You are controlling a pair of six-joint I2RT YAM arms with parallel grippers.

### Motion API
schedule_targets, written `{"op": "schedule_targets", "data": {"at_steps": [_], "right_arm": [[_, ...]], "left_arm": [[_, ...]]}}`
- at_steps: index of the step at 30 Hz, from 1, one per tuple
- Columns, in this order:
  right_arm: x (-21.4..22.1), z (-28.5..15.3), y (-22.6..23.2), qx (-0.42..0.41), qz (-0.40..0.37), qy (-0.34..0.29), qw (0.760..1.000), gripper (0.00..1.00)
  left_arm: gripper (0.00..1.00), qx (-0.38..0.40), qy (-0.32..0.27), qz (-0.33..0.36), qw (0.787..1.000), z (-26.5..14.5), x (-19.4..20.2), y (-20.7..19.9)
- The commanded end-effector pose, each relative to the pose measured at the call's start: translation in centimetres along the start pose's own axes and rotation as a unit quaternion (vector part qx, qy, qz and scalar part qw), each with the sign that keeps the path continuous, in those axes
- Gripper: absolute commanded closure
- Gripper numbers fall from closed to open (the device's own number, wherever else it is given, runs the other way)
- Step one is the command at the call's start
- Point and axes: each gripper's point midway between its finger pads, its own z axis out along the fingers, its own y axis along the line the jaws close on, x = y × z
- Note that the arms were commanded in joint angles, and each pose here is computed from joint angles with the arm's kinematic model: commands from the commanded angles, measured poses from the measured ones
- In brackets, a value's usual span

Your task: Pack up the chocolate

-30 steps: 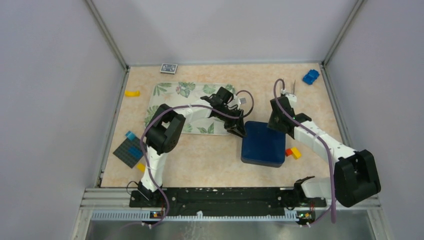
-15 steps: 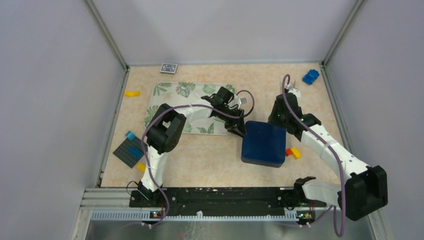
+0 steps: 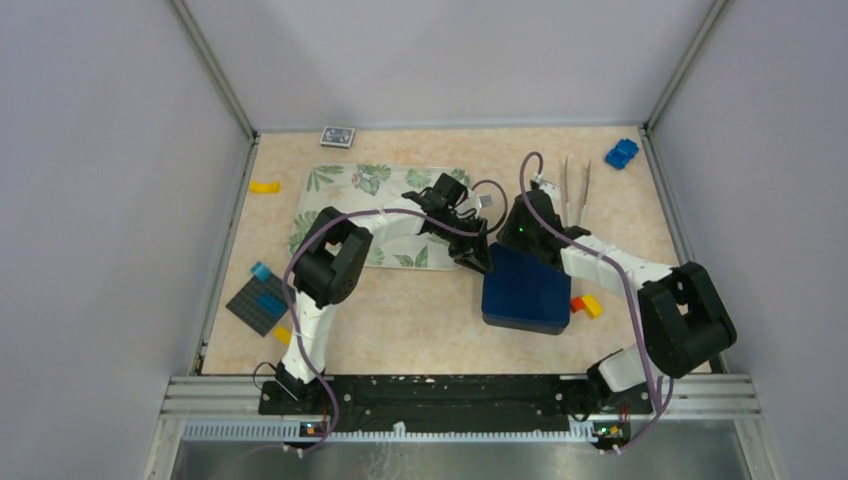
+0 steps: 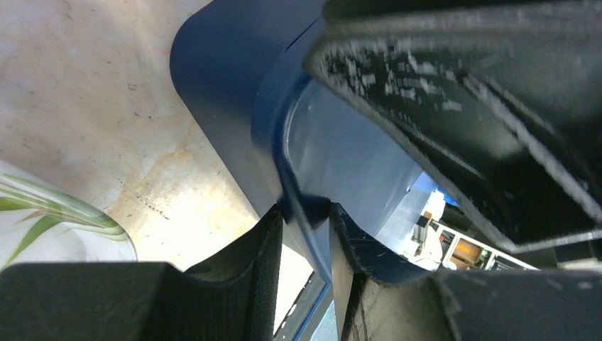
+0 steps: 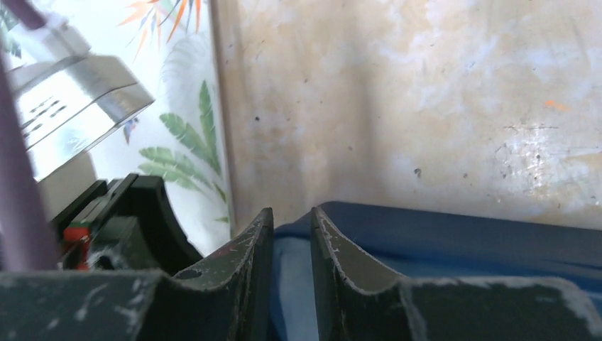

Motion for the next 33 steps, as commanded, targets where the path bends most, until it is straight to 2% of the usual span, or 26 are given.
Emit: {"op": "schedule_targets", "data": {"at_steps": [1, 4, 8, 11, 13, 15, 20, 22, 27, 33], "right_arm": [[2.4, 0.5, -2.2, 0.032, 0.016, 0.020, 0.999, 0.74], [0.8, -1.1, -1.7, 0.028, 0.015, -0.001, 0.999, 0.74], [-3.0, -4.7, -1.5, 0.034, 0.004, -0.058, 0.998, 0.74], [-4.1, -7.0, -4.2, 0.082, -0.001, -0.075, 0.994, 0.72], [-3.7, -7.8, -7.0, 0.115, 0.010, -0.060, 0.992, 0.72], [-2.9, -8.5, -9.5, 0.136, 0.025, -0.042, 0.989, 0.67], [-0.6, -9.8, -12.8, 0.166, 0.049, -0.008, 0.985, 0.40], [0.4, -9.9, -13.2, 0.162, 0.059, 0.004, 0.985, 0.32], [2.6, -8.6, -13.9, 0.114, 0.110, 0.035, 0.987, 0.30], [4.0, -7.6, -13.2, 0.064, 0.119, 0.056, 0.989, 0.32]], "left_arm": [[0.65, -0.009, -0.017, 0.016, 1.000, 0.2, -1.2, 0.5], [0.65, -0.006, -0.018, 0.018, 1.000, 0.2, -1.3, 0.3], [0.65, 0.001, -0.018, 0.018, 1.000, 0.2, -1.4, 0.1], [0.65, 0.006, -0.022, 0.021, 1.000, 0.0, -1.6, -0.4], [0.65, 0.008, -0.026, 0.023, 0.999, -0.1, -1.8, -0.7], [0.65, 0.008, -0.030, 0.025, 0.999, -0.2, -2.0, -0.9], [0.65, 0.012, -0.031, 0.027, 0.999, -0.1, -2.4, -1.1], [0.65, 0.012, -0.029, 0.025, 0.999, 0.0, -2.5, -1.0], [0.65, 0.015, -0.028, 0.024, 0.999, 0.2, -2.8, -1.0], [0.65, 0.011, -0.029, 0.028, 0.999, 0.1, -2.8, -1.1]]}}
